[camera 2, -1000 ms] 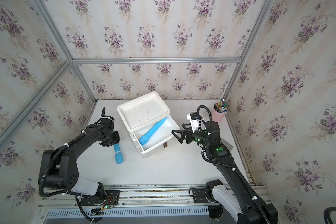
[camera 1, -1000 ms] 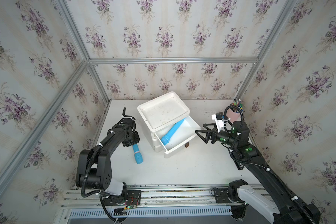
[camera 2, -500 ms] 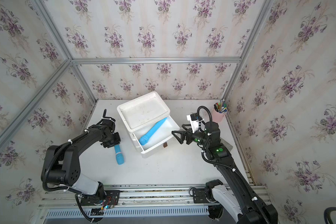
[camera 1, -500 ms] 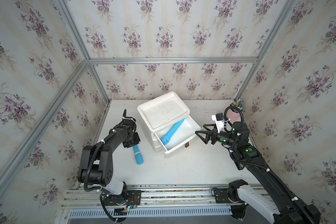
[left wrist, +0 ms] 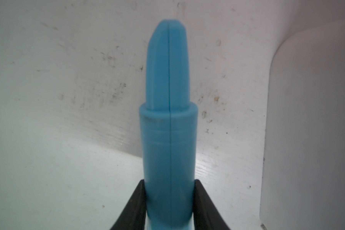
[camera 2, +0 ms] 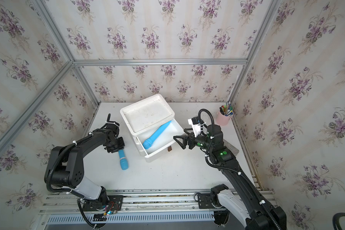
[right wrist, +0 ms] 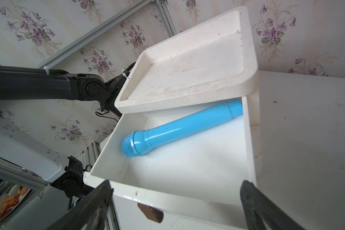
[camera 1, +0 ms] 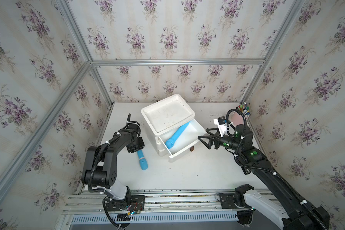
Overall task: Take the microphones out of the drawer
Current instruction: Place the microphone at the center of the board.
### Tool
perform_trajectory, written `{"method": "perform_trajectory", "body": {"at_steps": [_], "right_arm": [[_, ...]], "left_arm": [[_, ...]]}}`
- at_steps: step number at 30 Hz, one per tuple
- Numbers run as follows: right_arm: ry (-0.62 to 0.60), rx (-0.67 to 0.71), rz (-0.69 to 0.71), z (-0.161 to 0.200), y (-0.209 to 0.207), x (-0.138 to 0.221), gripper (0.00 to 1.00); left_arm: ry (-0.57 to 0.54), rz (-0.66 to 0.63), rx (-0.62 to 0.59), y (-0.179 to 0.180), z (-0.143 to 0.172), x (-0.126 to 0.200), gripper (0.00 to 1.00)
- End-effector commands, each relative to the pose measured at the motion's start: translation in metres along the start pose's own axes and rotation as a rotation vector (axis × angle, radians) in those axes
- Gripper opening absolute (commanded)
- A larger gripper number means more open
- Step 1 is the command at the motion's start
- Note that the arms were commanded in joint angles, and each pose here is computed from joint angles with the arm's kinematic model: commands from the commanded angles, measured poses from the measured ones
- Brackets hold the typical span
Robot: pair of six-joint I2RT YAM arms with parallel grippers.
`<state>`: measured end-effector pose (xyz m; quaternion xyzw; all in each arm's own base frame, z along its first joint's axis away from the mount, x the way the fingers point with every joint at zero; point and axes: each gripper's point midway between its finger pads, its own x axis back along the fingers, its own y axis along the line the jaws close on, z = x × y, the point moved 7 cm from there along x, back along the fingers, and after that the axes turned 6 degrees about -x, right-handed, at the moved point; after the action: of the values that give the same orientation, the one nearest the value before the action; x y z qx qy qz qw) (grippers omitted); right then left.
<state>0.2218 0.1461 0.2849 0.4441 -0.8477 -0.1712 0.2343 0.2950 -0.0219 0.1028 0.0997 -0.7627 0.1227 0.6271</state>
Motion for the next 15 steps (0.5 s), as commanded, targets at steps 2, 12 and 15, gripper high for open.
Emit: {"method": "perform_trajectory", "body": {"at_steps": [2, 12, 15], "right_arm": [[-0.007, 0.022, 0.017, -0.0019, 0.0, 0.0001, 0.99], [-0.006, 0.022, 0.025, -0.0001, -0.0009, 0.0004, 0.99], [-0.005, 0.018, 0.027, 0.0011, -0.0013, 0.0005, 0.98]], "left_arm": [[0.014, 0.008, 0.023, -0.0004, 0.0013, -0.0046, 0.1], [0.025, 0.008, 0.027, 0.0, 0.0026, -0.0095, 0.27], [0.027, 0.008, 0.029, 0.0002, 0.0031, -0.011, 0.32]]}}
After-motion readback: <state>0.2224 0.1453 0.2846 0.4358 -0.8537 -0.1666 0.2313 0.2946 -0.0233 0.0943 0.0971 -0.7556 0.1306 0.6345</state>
